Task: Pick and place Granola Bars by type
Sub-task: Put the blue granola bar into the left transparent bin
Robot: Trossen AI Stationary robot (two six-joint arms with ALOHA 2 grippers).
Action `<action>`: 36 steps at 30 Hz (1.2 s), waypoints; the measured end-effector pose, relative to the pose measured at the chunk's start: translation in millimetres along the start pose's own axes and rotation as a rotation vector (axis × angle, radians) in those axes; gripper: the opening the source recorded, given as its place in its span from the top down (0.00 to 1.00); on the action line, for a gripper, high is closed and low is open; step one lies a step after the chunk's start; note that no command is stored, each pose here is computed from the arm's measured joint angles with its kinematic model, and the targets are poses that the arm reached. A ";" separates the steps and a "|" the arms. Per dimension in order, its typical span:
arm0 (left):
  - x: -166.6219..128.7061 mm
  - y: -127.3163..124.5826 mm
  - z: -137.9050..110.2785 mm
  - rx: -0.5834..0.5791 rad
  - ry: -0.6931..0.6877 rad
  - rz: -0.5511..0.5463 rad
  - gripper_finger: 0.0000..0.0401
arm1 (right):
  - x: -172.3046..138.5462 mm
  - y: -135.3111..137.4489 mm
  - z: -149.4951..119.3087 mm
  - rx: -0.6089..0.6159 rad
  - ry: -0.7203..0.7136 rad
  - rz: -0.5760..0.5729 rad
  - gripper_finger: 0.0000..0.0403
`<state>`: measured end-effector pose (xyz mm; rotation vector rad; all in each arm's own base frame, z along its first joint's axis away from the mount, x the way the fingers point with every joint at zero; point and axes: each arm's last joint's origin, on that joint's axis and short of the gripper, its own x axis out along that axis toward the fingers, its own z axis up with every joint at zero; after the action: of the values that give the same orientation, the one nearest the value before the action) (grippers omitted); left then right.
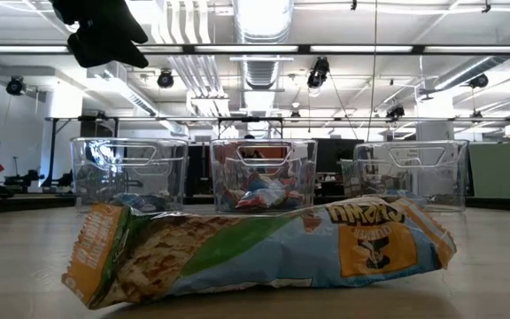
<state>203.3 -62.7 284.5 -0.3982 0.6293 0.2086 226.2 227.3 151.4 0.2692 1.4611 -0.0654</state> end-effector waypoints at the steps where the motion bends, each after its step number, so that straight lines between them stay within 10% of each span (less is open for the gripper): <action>1: 0.0 0.1 -0.1 0.000 0.001 0.001 0.56 | -2.8 -3.0 4.6 0.028 -0.023 -0.003 0.79; 7: -0.4 0.1 0.0 -0.020 0.000 0.000 0.56 | -41.0 -33.8 44.8 0.307 -0.310 -0.008 0.91; 14: -1.9 -3.9 9.0 -0.031 -0.147 0.033 0.56 | -124.6 -102.9 86.6 0.792 -0.982 -0.025 0.85; 22: -8.6 -7.0 39.5 -0.049 -0.503 0.127 0.56 | -162.5 -166.5 138.5 0.921 -1.443 0.214 0.83; 36: 26.8 -5.1 35.4 0.167 -0.452 0.355 0.56 | -172.7 -194.6 198.5 0.920 -1.506 0.243 0.83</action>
<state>244.7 -50.4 295.8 -0.0673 0.2634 0.5637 359.3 -25.3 311.3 0.8912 -0.1908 -0.6061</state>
